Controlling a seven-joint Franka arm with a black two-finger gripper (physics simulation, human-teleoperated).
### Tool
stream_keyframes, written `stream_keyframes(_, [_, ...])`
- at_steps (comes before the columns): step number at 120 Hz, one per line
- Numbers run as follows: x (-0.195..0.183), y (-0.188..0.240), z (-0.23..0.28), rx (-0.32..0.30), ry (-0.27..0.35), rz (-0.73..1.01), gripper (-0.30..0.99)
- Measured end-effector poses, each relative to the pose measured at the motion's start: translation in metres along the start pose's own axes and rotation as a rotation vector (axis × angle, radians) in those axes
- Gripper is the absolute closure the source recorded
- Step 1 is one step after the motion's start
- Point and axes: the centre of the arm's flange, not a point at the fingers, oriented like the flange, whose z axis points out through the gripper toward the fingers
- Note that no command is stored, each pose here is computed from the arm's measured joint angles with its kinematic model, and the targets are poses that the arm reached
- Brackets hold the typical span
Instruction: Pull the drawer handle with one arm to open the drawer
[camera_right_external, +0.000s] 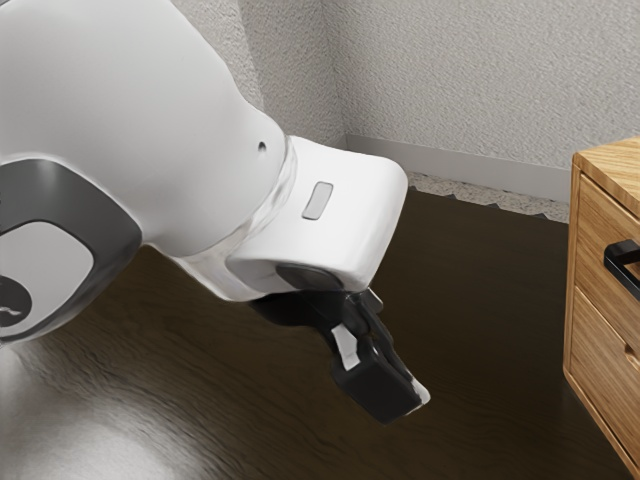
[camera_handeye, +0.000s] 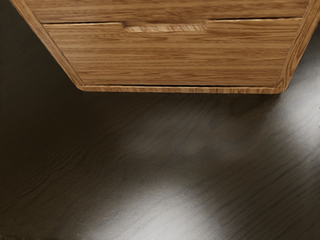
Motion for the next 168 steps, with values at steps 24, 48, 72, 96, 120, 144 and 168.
stream_keyframes(24, [-0.011,-0.013,-0.013,-0.041,0.000,-0.368,0.03])
stream_keyframes(48, [-0.026,-0.023,-0.005,-0.056,-0.095,-0.642,0.02])
stream_keyframes(72, [-0.030,-0.020,0.000,-0.065,-0.154,-0.843,0.02])
stream_keyframes(96, [0.012,-0.026,-0.022,-0.124,-0.156,-1.055,0.02])
stream_keyframes(120, [0.049,-0.023,-0.019,-0.156,-0.195,-1.173,0.02])
stream_keyframes(144, [0.027,-0.038,-0.019,-0.182,-0.278,-1.325,0.02])
stream_keyframes(168, [0.025,-0.015,-0.033,-0.212,-0.308,-1.383,0.02])
